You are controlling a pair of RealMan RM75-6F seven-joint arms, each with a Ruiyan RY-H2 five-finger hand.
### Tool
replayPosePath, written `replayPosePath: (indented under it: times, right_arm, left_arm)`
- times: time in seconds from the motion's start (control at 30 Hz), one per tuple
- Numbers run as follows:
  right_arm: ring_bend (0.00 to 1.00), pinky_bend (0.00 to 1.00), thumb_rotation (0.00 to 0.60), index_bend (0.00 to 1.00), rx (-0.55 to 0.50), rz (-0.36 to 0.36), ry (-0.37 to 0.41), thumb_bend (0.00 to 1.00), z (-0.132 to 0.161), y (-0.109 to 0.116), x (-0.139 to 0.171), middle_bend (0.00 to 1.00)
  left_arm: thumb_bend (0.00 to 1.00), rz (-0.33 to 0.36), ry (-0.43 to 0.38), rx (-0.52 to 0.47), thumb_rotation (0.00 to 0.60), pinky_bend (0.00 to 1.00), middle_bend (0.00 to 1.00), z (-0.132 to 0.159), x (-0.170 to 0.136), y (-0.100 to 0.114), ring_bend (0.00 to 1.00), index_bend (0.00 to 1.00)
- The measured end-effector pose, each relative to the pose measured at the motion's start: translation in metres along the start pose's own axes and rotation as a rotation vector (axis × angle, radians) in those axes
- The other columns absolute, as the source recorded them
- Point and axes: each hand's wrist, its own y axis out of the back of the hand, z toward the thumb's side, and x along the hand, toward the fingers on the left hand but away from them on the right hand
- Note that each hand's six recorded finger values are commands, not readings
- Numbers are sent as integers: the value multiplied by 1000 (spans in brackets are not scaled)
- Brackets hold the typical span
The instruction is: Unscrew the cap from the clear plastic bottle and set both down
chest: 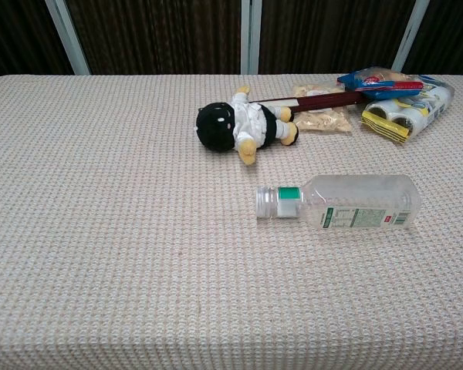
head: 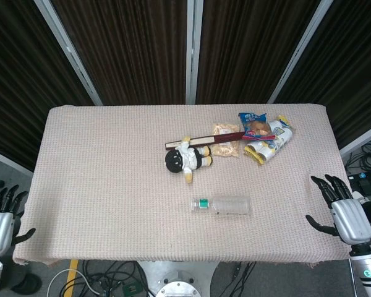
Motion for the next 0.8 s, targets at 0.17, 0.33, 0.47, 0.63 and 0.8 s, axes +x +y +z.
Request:
replayPosePath:
  times: [0.17,0.33,0.47,0.63,0.8]
  right_arm:
    - [0,31,600,2,-2,6,5,156,1,-2,-2,129]
    - [0,31,600,3,-7,20,12,152,3,-4,-3,128]
    - [0,31,600,0,-38,67,8,109,9,-12,-8,117]
    - [0,31,600,0,-77,162,24,32,26,-31,-25,101]
    - [0,21,600,0,-114,269,77,21,55,-62,-53,96]
  left_arm:
    - [111,4,-4,-2,600,0,43,1,0,0,17,163]
    - [111,5,-1,-4,600,0,43,1,-1,0,17,163]
    - [111,8,-4,-8,600,0,43,1,-1,1,17,163]
    - [110,7,-8,-12,600,0,43,1,-2,0,16,163]
    - [111,1,-2,-17,600,0,43,-2,-2,-2,17,163]
